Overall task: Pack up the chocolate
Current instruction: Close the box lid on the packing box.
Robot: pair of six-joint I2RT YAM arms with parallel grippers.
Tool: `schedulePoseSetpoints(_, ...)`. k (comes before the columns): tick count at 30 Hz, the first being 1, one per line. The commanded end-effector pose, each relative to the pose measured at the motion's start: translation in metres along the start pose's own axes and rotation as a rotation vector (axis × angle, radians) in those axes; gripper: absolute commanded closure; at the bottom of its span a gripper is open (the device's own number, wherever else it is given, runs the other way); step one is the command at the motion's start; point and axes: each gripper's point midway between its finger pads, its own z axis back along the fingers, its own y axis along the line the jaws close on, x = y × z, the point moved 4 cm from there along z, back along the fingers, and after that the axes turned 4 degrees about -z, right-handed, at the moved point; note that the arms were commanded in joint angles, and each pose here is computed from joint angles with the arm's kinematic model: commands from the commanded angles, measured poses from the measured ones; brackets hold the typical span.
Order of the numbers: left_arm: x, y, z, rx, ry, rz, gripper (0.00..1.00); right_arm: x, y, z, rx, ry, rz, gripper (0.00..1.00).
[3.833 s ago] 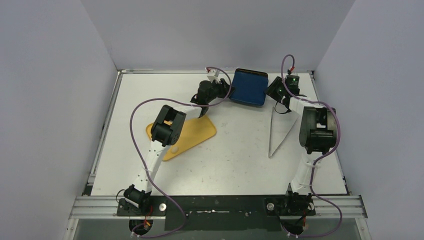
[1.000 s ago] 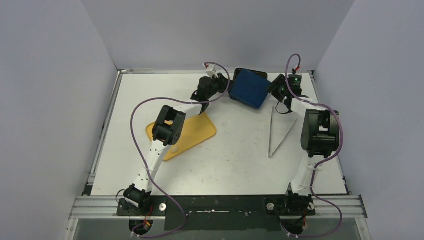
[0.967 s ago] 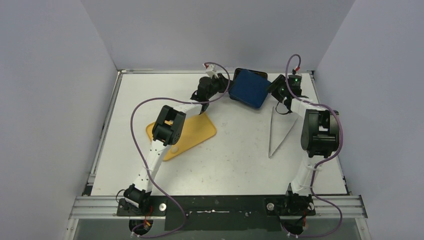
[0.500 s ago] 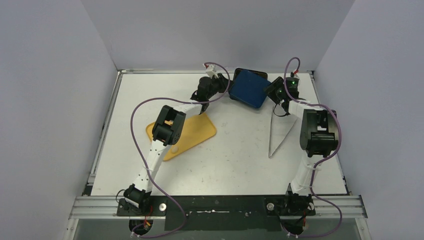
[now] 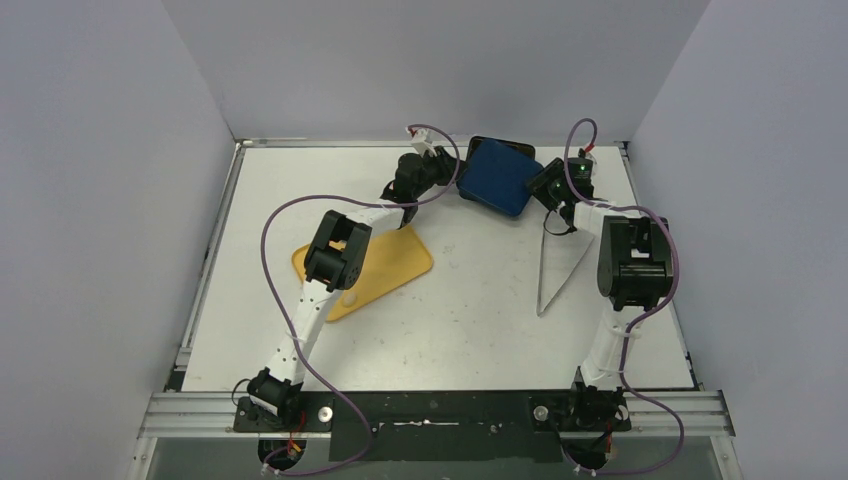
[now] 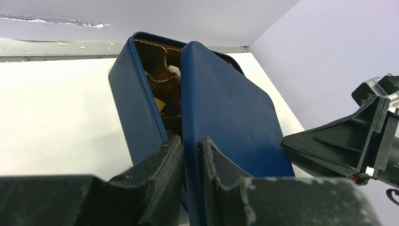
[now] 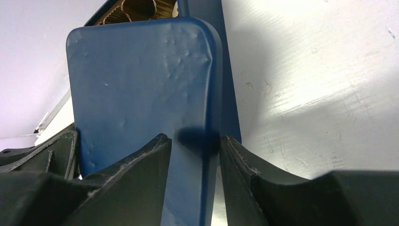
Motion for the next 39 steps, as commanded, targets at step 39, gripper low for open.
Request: schedulePoseSetpoints(39,0.05,-0.044,-0.01,-0.105,-0.142,-0.058,0.8,0.058,0.062,-0.016,0.163,-0.131,0.143,0.65)
